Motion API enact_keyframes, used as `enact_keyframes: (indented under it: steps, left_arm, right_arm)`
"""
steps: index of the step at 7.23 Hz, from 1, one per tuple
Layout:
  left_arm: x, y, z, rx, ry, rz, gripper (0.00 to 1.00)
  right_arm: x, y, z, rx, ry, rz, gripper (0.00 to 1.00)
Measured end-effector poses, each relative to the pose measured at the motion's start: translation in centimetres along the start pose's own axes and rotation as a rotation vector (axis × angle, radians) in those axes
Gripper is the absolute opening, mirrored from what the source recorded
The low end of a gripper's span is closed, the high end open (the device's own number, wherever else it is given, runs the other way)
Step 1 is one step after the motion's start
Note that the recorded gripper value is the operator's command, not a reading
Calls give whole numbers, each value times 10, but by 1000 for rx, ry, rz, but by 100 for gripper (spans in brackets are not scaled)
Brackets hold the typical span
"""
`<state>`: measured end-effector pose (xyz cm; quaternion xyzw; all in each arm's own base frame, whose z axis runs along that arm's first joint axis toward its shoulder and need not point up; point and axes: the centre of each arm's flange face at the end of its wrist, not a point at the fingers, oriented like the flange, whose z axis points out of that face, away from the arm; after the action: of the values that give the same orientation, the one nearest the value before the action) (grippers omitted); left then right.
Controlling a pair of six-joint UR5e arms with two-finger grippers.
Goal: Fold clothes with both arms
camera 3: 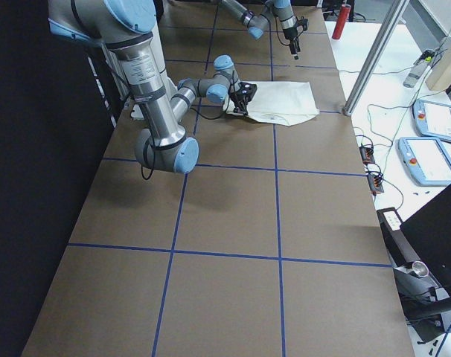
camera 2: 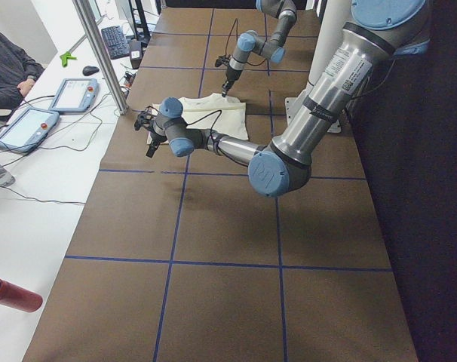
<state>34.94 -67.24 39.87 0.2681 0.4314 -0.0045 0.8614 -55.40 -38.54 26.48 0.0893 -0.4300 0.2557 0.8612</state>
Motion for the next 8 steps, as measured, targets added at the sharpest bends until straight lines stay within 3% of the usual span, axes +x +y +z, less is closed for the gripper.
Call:
enact_keyframes:
  steps: [2, 3, 4, 6, 8]
  left_arm:
    - [1, 0, 0, 1, 2, 0, 100]
    - [2, 0, 0, 0, 2, 0, 100]
    - [2, 0, 0, 0, 3, 0, 100]
    - [3, 0, -1, 2, 4, 1, 100]
    - [5, 0, -2, 3, 7, 3, 100]
  right_arm:
    - [21, 6, -1, 7, 11, -13, 0]
    - [29, 5, -1, 8, 17, -18, 39]
    - [35, 4, -3, 8, 19, -22, 99]
    - [40, 10, -12, 12, 12, -81, 100]
    - [36, 18, -36, 2, -15, -302, 100]
